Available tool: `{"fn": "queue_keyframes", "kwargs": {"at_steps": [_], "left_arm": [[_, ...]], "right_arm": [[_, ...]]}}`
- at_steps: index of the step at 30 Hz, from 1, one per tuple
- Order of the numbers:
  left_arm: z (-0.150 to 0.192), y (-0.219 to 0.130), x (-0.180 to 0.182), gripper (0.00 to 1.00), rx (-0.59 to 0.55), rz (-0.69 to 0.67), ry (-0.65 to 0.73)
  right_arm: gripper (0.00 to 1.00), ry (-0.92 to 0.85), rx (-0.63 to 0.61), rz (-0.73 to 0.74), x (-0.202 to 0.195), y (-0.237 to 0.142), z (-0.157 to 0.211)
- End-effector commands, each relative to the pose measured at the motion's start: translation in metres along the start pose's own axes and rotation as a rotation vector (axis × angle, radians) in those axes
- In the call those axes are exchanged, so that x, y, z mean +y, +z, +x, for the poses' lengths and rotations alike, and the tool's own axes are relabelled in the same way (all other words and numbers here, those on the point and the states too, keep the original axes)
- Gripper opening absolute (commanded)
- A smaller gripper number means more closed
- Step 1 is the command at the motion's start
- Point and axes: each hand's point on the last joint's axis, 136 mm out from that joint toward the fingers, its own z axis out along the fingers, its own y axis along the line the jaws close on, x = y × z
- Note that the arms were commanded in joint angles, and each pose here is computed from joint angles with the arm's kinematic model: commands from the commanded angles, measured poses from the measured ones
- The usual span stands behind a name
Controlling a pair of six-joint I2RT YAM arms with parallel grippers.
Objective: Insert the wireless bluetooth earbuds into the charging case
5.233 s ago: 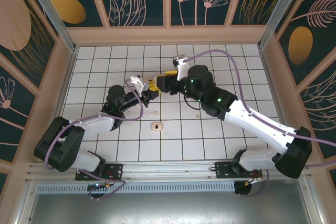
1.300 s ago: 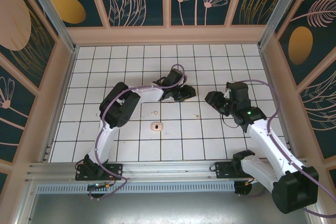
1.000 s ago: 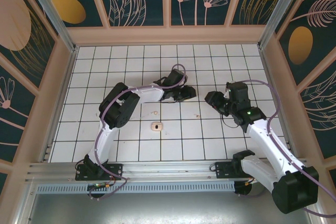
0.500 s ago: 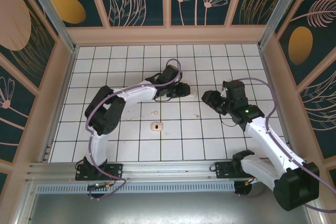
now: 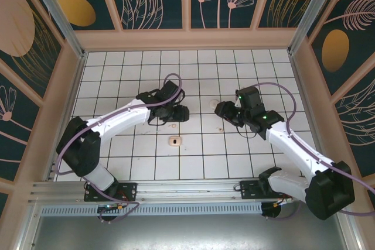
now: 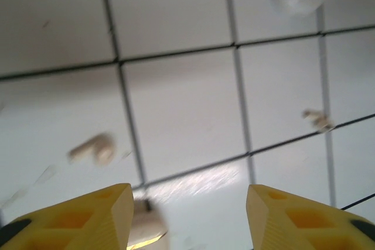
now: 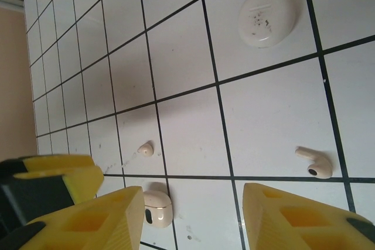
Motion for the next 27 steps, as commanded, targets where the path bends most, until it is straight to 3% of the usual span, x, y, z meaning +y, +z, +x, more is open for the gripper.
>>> {"fn": "queue_keyframes", "kwargs": {"at_steps": [1, 16, 27], "left_arm": [[0.029, -0.007, 0.032, 0.55, 0.084, -0.121, -0.014], [0.069, 0.018, 0.037, 0.62, 0.202, -0.182, -0.033], [0.076, 0.033, 0.041, 0.65, 0.236, -0.213, -0.038]], "right_arm": [[0.49, -0.042, -0.062, -0.013, 0.014, -0.006, -0.015], [0.53, -0.041, -0.065, 0.009, 0.012, -0.006, -0.014], [0.55, -0.040, -0.064, 0.014, 0.009, -0.007, -0.010]]}}
